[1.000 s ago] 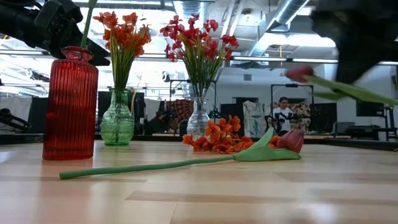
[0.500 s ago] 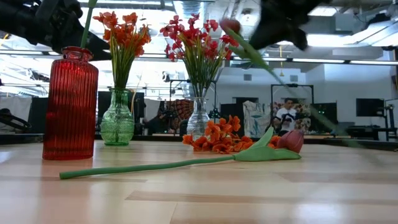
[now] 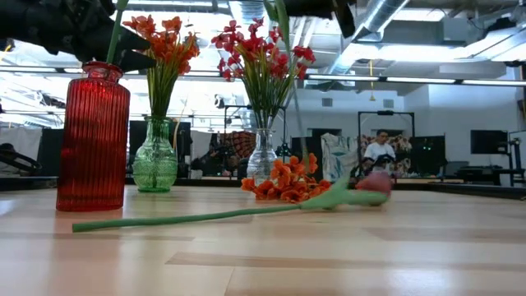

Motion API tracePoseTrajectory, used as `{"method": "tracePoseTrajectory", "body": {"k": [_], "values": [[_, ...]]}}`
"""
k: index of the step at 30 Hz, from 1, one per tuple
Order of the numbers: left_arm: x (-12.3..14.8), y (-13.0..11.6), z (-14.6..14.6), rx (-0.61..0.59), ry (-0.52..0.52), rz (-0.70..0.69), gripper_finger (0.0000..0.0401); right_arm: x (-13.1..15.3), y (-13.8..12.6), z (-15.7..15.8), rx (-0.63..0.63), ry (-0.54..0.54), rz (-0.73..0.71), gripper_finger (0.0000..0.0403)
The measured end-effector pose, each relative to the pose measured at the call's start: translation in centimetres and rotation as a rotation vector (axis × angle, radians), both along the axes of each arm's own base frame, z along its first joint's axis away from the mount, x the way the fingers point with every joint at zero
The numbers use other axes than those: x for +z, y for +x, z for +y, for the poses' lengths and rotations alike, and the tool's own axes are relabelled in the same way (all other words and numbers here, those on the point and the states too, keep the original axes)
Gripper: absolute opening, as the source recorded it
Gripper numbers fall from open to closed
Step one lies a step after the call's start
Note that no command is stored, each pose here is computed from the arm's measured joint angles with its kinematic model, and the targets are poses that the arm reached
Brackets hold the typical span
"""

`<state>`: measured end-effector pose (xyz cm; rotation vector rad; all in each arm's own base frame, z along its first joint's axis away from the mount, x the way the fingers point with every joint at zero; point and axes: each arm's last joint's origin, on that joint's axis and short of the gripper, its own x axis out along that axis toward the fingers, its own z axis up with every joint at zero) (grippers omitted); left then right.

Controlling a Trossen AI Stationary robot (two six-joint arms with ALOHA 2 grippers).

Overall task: Sort flowers into vase by color
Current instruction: Put the right red tulip into the red vase

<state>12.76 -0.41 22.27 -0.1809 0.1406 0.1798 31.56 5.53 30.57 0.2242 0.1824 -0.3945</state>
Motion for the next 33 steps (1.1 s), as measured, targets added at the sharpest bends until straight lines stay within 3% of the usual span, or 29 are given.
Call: {"method": "tracePoseTrajectory", "body": {"k": [6, 16, 26, 33], "values": [[-0.3, 1.7, -0.2, -0.014, 0.001, 0.007, 0.0203, 1.0, 0.3, -0.1, 0.052, 0.029, -0.102, 0.0036], [-0.2, 3.7, -0.5, -0.067, -0.01, -0.07, 0.0203, 2.4, 0.6, -0.8, 0.068, -0.082, -0.201, 0.0036], [-0.2, 5.4, -0.8, -0.111, -0.009, -0.144, 0.0203, 3.3, 0.9, -2.3, 0.149, -0.096, -0.304, 0.0036], [-0.1, 6.9, -0.9, -0.113, -0.008, -0.137, 0.0203, 2.4, 2.5, -2.7, 0.199, -0.105, -0.358, 0.0036]]}}
